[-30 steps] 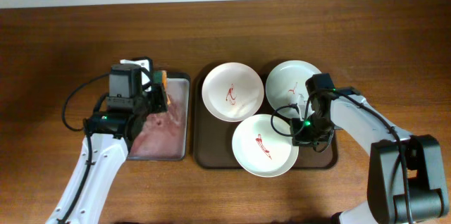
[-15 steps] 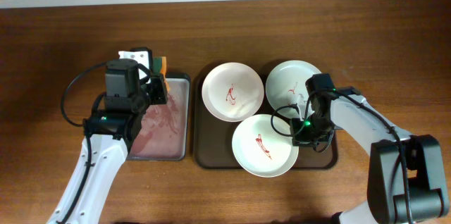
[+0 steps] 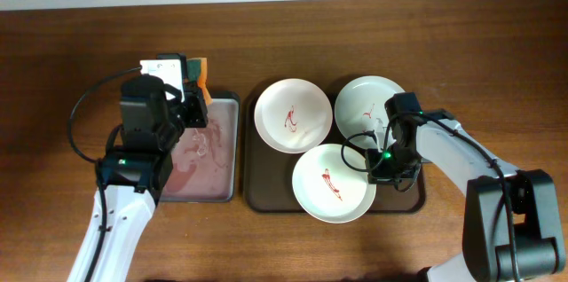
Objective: Clean dirty plates on tray and stack at the side
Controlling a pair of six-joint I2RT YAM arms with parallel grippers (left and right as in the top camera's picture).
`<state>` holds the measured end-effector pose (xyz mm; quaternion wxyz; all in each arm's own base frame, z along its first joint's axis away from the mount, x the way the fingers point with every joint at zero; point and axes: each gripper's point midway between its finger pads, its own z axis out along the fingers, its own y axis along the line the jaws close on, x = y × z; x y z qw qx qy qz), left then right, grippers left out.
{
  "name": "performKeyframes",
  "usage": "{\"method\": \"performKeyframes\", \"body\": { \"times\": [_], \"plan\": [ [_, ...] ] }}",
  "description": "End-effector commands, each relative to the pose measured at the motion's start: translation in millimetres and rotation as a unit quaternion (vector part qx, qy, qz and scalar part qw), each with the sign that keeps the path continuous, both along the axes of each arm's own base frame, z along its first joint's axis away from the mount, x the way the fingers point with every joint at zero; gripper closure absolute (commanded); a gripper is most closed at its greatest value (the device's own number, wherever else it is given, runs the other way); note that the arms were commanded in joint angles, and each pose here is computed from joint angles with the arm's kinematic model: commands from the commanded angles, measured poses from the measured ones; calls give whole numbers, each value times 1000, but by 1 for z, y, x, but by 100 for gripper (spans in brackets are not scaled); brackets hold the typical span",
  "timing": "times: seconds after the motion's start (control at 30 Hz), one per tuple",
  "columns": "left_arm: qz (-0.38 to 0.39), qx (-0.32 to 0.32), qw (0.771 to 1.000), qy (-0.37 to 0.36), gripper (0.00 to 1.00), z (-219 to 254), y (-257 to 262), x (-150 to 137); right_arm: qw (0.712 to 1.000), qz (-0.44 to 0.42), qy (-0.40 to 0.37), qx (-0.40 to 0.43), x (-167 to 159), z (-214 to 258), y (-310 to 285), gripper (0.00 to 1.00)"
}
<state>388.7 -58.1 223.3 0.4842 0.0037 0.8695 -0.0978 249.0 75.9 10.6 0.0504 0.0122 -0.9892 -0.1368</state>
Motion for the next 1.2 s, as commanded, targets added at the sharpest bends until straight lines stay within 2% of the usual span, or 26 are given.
{"method": "performKeyframes", "body": {
  "times": [0.0, 0.27, 0.47, 0.73, 0.87, 1.17],
  "plan": [
    [-9, 1, 1000, -24, 100, 18, -1, 0, 1000, 4, -2, -8, 3, 0, -1, 96],
    [-9, 4, 1000, 2, 100, 5, -1, -4, 1000, 4, -3, -8, 3, 0, -1, 96],
    [-10, 15, 993, 115, 100, -57, 0, -13, 1000, 4, -3, -8, 3, 0, -1, 96],
    [-32, 41, 954, 295, 100, -165, -14, -39, 1000, 4, -3, -8, 3, 0, -1, 96],
    [-58, 54, 944, 321, 100, -184, -33, -47, 1000, 4, -3, -8, 3, 0, -1, 96],
    [-91, 64, 937, 331, 100, -192, -58, -57, 1000, 4, -3, -8, 3, 0, -1, 96]
  ]
}}
